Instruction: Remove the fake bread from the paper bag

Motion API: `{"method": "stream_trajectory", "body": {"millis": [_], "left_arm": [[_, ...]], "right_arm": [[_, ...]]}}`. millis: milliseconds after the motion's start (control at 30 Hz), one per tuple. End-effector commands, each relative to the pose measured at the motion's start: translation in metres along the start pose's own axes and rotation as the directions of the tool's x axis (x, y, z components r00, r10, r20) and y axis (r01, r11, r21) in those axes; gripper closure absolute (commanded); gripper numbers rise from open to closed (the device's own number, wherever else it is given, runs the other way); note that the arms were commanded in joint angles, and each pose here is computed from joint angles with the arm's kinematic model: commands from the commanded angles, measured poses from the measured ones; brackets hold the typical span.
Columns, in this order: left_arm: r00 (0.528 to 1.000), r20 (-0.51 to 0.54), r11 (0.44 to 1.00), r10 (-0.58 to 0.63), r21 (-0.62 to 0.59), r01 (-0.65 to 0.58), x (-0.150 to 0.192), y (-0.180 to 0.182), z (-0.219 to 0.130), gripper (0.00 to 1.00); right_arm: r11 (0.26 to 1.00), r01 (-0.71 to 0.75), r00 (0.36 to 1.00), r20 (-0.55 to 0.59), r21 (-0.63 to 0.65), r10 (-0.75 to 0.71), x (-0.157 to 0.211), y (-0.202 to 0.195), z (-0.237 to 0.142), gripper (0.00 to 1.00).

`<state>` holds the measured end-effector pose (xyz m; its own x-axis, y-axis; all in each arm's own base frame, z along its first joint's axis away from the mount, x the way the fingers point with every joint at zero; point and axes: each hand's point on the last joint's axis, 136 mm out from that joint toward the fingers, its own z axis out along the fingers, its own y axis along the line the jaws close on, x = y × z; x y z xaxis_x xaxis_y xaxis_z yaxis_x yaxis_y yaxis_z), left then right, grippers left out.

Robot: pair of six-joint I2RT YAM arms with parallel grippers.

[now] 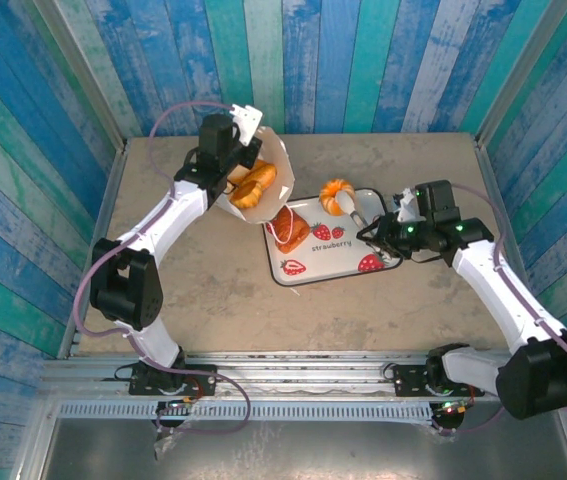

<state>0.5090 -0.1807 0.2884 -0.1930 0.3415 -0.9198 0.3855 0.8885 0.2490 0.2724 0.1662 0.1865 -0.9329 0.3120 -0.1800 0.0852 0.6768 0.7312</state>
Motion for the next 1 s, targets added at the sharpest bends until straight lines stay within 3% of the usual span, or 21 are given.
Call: {"method": "stream_trajectory", "body": {"millis": [0,500,967], "left_arm": [[0.998,0.056,1.000,0.016,0.001,-0.016,-0.016,0.002,-0.013,1.00],[0.998,0.060,1.000,0.022,0.019,-0.023,-0.011,-0.003,-0.020,1.00],[0.998,0.068,0.999,0.008,0.031,-0.010,-0.014,-0.004,-0.023,1.00]], "right_arm": [[0.999,0.033,0.999,0.022,-0.041,-0.032,-0.007,0.003,0.001,0.99],[1.000,-0.020,1.000,-0.013,-0.006,0.020,-0.014,-0.020,0.023,0.99],[0.996,-0.055,0.997,-0.051,-0.069,0.052,-0.016,-0.017,0.045,0.95]]}}
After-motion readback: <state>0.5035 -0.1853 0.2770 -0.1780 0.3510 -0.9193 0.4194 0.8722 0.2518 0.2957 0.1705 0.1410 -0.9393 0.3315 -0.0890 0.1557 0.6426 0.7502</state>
